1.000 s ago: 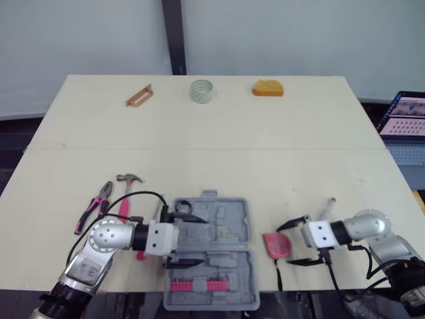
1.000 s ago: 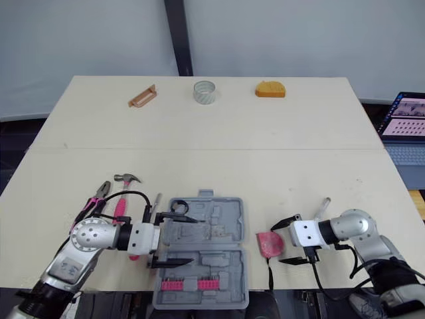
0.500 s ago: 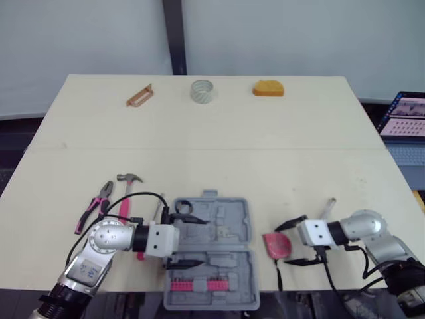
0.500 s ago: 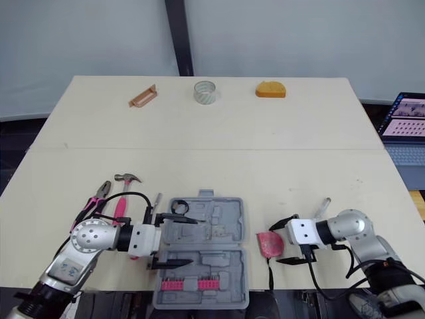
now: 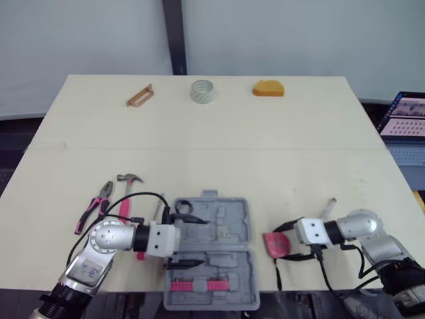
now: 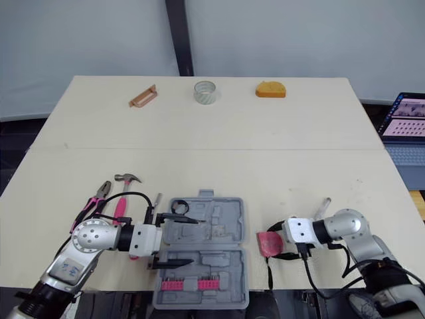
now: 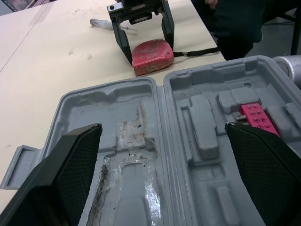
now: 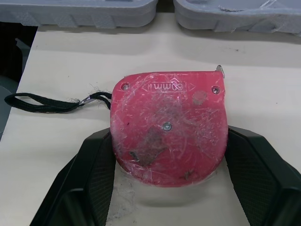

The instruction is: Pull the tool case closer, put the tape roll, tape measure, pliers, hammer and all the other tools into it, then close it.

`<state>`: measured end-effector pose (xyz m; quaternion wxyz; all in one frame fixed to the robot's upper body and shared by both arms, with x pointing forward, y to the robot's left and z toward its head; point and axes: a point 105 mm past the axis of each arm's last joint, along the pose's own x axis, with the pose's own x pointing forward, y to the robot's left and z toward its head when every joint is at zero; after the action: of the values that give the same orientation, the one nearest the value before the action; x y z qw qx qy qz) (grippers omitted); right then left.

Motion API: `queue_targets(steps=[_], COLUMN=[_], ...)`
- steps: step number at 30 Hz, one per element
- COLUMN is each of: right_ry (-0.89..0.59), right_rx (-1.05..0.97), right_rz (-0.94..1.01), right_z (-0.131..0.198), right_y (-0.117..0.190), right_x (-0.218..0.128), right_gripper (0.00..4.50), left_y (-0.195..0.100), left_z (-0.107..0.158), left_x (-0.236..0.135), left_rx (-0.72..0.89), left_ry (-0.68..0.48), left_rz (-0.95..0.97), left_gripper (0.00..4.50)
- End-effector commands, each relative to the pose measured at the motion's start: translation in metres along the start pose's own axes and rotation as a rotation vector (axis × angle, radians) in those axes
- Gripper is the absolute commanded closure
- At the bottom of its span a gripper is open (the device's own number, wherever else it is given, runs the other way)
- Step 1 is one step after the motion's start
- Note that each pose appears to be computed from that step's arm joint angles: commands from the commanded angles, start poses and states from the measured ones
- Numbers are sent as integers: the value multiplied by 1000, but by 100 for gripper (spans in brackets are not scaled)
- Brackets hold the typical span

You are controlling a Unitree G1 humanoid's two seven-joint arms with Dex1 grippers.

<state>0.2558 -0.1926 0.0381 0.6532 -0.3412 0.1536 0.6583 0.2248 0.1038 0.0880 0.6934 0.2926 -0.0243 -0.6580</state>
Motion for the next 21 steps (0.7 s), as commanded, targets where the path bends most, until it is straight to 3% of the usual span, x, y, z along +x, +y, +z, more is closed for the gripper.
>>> queue_targets(steps=[1, 6, 12, 21], right_ry=[-17, -41, -19, 277], right_rx=[8, 108, 145, 102], right_rz=[5, -28, -105, -126], right_z=[4, 21, 78, 102], right_y=[1, -7, -34, -56], right_x=[1, -14, -19, 1], right_gripper=[159, 159, 159, 159], left_y=[5, 11, 27, 42], left_z=[4, 6, 7, 5], left_x=[-1, -4, -13, -18], left_rx=[-9, -43, -93, -113], left_ry=[-27, -44, -58, -56], left_rz=[34, 86, 186, 244], left_gripper=[0, 0, 0, 0])
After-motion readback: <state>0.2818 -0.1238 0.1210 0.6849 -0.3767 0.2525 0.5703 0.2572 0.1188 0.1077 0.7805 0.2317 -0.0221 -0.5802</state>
